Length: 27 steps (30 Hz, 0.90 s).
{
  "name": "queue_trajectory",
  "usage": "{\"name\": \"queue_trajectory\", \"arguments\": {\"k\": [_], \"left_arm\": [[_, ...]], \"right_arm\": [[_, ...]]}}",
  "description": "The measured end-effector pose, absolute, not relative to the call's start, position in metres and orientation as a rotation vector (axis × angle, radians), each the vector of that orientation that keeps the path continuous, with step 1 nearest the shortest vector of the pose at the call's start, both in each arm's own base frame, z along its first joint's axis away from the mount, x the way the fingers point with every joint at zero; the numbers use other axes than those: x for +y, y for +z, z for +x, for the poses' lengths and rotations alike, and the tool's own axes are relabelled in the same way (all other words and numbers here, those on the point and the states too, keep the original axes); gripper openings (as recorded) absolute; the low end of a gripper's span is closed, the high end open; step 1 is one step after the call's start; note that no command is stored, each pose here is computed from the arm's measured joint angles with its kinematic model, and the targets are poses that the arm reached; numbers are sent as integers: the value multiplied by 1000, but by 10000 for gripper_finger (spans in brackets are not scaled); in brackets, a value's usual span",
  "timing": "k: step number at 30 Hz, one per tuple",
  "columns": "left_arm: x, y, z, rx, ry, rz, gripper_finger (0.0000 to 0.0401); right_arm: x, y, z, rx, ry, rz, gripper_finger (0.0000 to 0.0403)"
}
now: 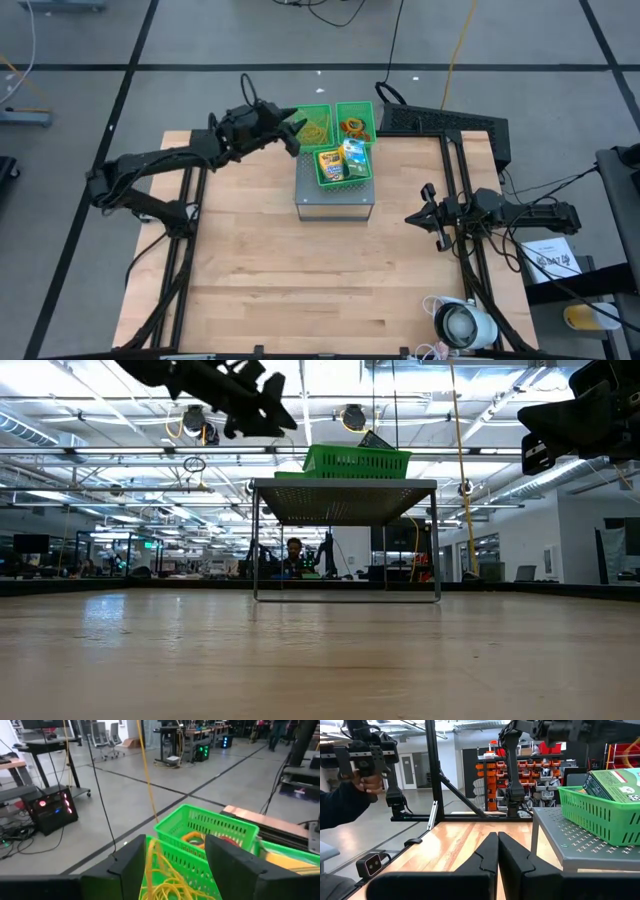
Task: Pick & Place Office Desk Supplies
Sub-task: Put the yellow rubber band into the left green bin on the shelf
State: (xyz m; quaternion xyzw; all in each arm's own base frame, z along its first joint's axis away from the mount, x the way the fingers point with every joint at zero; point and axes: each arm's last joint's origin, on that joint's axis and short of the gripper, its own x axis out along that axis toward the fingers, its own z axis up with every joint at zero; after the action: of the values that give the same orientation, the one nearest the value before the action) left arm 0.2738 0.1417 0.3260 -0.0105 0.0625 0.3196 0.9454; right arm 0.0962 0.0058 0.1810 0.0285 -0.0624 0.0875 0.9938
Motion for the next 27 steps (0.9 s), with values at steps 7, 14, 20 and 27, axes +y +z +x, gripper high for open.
{"name": "queue_trajectory", "arguments": {"k": [7, 14, 20, 27], "left_arm": [[130, 330, 273, 134, 609, -22, 202], [126, 328, 277, 156, 587, 21, 196], [120, 328, 265, 257, 635, 30, 195], [123, 301, 248, 581, 709, 15, 180]], "right_arm": [[6, 181, 96, -125, 176, 57, 0], [6, 181, 96, -125, 175, 57, 0], [6, 181, 96, -125, 176, 57, 0], [6, 181, 96, -125, 176, 57, 0]]}}
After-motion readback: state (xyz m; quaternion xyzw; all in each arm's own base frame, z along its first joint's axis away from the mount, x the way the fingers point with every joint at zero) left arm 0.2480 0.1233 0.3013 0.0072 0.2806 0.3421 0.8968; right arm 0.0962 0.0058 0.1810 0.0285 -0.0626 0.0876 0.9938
